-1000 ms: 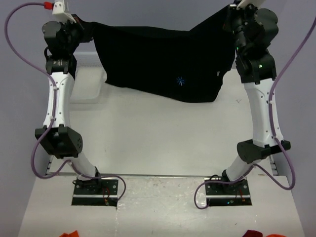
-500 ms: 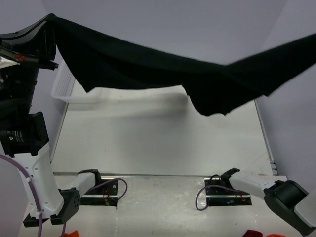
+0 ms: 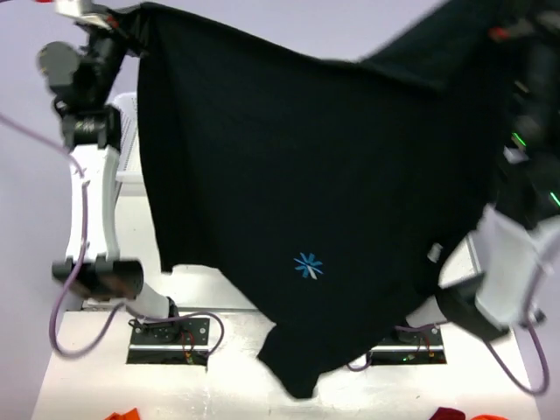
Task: Fold and stack the t-shirts
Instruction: Flatten out the tshirt
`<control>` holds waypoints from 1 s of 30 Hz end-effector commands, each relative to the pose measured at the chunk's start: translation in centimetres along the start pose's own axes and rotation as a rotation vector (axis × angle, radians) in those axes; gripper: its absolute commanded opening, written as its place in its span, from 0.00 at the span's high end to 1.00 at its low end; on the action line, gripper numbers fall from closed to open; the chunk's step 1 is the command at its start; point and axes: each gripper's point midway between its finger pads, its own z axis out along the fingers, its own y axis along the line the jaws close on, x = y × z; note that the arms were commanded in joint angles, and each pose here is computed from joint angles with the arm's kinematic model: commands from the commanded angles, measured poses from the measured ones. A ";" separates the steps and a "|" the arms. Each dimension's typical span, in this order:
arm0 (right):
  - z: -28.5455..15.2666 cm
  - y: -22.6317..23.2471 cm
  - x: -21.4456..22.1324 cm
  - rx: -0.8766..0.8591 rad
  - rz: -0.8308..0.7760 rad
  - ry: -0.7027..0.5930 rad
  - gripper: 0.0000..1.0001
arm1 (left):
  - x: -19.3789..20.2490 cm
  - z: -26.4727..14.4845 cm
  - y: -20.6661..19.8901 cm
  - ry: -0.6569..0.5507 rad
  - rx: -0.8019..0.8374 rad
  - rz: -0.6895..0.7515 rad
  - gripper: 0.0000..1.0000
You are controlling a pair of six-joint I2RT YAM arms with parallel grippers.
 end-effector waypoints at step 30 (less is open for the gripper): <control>-4.8 -1.3 44.5 0.062 0.104 0.848 1.00 | 37.9 -3.1 14.3 0.583 -0.325 -0.321 1.00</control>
